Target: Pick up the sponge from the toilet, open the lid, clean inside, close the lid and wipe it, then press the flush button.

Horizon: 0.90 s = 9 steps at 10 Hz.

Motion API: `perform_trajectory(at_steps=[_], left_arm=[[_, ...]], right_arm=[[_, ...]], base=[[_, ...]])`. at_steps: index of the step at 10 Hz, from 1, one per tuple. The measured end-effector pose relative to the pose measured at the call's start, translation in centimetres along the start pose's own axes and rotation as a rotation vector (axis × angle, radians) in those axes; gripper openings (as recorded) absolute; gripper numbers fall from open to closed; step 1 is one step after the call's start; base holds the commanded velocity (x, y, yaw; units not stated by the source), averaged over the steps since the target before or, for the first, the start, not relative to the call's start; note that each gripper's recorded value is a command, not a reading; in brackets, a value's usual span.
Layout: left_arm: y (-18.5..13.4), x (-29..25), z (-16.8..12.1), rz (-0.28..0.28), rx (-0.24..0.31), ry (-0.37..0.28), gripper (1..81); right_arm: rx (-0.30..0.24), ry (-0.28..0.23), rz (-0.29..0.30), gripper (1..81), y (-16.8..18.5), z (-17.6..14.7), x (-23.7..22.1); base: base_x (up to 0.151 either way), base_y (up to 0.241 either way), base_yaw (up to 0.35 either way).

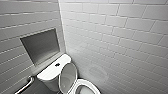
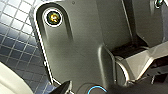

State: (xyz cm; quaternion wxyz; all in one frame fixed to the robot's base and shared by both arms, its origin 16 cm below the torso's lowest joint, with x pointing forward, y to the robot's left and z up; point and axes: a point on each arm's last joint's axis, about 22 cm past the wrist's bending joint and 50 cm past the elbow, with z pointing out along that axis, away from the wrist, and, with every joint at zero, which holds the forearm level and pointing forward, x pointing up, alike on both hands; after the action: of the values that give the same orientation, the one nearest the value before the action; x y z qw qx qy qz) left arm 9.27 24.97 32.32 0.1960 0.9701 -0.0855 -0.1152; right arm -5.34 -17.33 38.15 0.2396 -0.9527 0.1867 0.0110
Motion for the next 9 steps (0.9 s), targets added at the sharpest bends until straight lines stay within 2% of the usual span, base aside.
perform_trajectory(at_steps=[1,2,4,5,6,7,9], left_arm=[[2.3,-1.4,1.2,0.032,-0.018,0.011,81.1],[2.5,-1.9,1.7,0.079,0.018,0.036,81.1],[0.8,-1.2,2.1,0.130,0.164,0.062,81.1],[1.4,-1.4,2.7,0.158,0.207,0.041,81.1],[2.8,-1.9,3.4,0.174,0.223,0.008,81.1],[4.3,-2.4,4.0,0.196,0.212,-0.020,81.1],[4.8,-3.5,4.1,0.226,0.197,-0.087,81.1]], right_arm=[[-0.001,-0.001,0.000,1.0,0.0,0.0,0.0],[-0.003,-0.006,0.001,1.0,0.0,0.0,-0.2],[-0.003,-0.006,0.000,1.0,-0.1,0.2,-0.2],[-0.006,-0.007,-0.001,1.0,-0.2,0.3,-0.3],[-0.008,-0.007,-0.001,1.0,-0.3,0.5,-0.3],[-0.013,-0.006,-0.003,1.0,-0.2,0.5,-0.4],[-0.028,-0.006,-0.008,1.0,0.5,0.4,-0.3]], base=[[0.000,0.000,0.000],[0.000,0.000,0.000],[0.000,0.000,0.000],[0.000,0.000,0.000],[0.000,0.000,0.000],[0.000,0.000,0.000],[0.000,0.000,0.000]])
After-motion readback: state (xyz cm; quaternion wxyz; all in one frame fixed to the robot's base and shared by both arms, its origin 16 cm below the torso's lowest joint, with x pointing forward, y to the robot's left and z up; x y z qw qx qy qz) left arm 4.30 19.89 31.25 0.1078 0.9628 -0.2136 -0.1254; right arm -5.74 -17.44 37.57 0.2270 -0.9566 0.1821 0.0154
